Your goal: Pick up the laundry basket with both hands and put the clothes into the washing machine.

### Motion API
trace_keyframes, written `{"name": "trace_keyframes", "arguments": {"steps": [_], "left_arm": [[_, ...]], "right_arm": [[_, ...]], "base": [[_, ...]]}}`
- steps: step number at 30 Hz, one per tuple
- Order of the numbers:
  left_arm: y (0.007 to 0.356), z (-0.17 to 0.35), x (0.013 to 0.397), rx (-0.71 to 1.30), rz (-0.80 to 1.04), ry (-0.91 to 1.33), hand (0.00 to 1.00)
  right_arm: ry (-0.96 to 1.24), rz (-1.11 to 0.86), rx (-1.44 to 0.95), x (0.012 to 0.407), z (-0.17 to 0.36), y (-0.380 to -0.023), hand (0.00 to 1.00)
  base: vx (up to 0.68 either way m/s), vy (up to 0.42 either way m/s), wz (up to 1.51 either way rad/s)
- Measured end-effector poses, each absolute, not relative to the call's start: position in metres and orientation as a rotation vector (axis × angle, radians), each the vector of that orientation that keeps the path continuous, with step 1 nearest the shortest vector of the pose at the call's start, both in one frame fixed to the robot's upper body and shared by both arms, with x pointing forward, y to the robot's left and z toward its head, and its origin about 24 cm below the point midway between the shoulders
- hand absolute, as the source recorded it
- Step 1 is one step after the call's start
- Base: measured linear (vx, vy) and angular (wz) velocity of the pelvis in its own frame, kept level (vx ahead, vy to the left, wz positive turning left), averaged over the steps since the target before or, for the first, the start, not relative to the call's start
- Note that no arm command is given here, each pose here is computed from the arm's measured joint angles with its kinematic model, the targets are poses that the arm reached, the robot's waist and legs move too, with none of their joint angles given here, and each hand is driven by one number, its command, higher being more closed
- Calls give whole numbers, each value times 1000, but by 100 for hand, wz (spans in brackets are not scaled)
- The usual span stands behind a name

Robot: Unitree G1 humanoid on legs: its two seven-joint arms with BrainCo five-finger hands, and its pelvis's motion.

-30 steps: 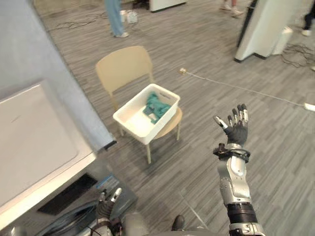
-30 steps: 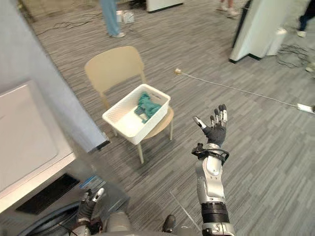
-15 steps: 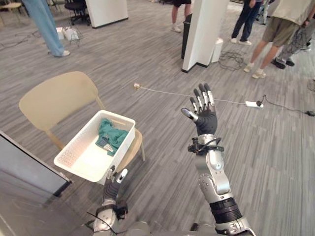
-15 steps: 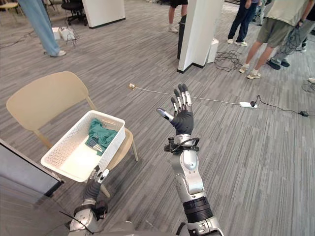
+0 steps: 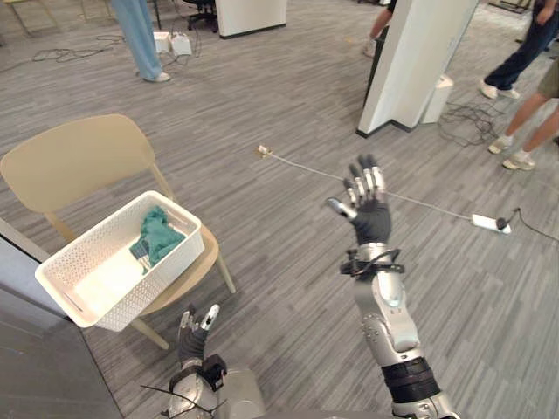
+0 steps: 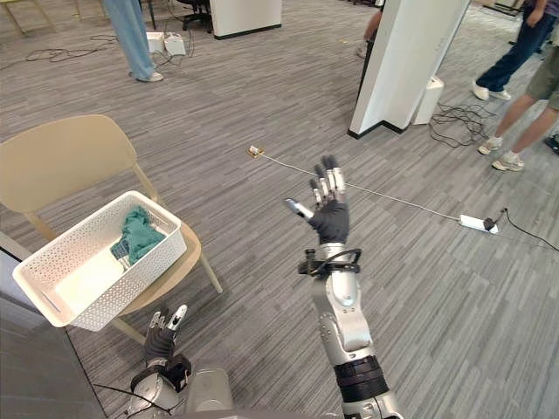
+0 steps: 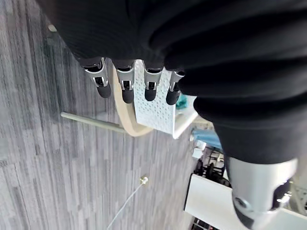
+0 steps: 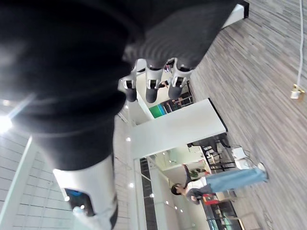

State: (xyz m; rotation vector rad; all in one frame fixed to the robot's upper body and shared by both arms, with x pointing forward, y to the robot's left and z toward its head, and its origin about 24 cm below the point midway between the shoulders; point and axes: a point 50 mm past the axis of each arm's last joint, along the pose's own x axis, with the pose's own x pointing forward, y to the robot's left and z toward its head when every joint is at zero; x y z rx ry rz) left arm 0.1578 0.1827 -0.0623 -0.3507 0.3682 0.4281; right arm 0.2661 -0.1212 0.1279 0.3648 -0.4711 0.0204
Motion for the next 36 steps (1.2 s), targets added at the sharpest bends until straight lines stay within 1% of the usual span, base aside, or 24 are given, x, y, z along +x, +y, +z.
{"name": "trace_keyframes", "arguments": {"steps": [2,5,8,10,11,12,14,16,22,24,27,29,30,32,35,36], "left_arm": [[180,-56,170,-358,396,331,0],[179,-53,178,-353,381,313,0],[186,-54,180,-308,380,322,0],[192,-57,176,-292,398,339,0],[192,-58,175,-290,400,344,0],[194,-60,171,-284,406,357,0],[195,-60,171,-266,389,361,0],[196,-59,172,-243,373,362,0],[202,-65,174,-184,333,399,0],[198,-67,178,-192,328,408,0],[183,-69,182,-244,316,412,0],[165,-68,194,-278,255,405,0],[163,-66,195,-278,239,397,0],[163,-65,196,-278,233,390,0],[174,-66,194,-240,236,397,0],[182,-66,191,-222,250,399,0]], "right_arm": [[-508,-7,216,267,133,-138,0],[-519,-15,78,276,139,-145,0],[-487,-6,-13,295,138,-138,0],[-460,75,-73,305,136,-117,0],[-455,107,-78,305,136,-110,0],[-454,180,-94,302,133,-95,0],[-448,265,-81,297,130,-74,0],[-441,313,-80,294,128,-64,0],[-313,334,-49,277,93,-64,0],[-299,355,-50,276,89,-61,0],[-285,372,-44,273,86,-62,0],[-271,348,-68,273,81,-71,0],[-274,345,-69,273,82,-71,0],[-302,360,-88,273,88,-64,0],[-328,418,-85,270,93,-46,0],[-359,458,-123,274,100,-36,0]], "base": [[338,-209,105],[343,-132,97],[467,-107,105],[552,-44,62],[434,-5,71],[418,-65,82],[415,-104,112],[287,-89,148],[323,-197,172],[287,-248,123],[167,-111,82],[42,-15,79],[-6,32,24],[7,75,-13],[-34,88,-1],[-50,31,0]]}}
